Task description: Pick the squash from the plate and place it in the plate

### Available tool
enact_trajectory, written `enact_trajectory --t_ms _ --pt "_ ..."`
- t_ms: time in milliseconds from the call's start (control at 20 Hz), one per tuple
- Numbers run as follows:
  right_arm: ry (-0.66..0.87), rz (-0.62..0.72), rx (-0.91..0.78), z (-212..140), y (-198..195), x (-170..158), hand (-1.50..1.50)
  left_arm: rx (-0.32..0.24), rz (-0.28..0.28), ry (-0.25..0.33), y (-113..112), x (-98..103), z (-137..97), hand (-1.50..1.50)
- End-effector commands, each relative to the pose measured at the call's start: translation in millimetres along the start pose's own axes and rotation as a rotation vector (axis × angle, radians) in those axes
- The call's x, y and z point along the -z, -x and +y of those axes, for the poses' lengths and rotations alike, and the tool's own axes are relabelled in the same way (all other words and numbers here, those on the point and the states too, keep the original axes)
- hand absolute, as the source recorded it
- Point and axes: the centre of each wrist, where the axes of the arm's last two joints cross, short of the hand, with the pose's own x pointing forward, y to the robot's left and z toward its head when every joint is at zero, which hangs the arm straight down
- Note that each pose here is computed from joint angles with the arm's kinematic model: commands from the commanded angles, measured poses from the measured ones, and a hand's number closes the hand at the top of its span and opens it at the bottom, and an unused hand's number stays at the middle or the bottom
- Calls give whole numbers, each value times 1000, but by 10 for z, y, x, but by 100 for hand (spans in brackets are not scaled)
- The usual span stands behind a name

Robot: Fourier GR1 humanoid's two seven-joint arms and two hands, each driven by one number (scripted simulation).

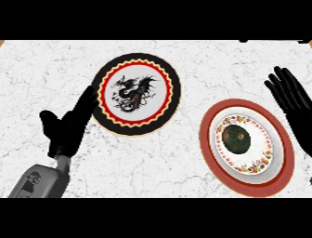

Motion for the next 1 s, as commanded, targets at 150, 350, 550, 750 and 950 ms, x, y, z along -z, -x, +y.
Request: enact_trajectory --t_ms 150,350,550,750,950 --pt "-440 -6 197 193 -47 291 150 108 41 -109 82 -23 151 0" --pt "-452 -263 -515 -228 -1057 515 150 105 143 -142 298 -116 293 0" --pt "-406 -256 -376 -130 87 115 150 106 127 -163 383 -260 186 0" --pt "-327 -160 199 -1 645 -93 -150 114 104 -149 281 -145 159 0" --pt "-623 -200 98 -436 687 -89 -150 119 115 -167 259 -200 200 0"
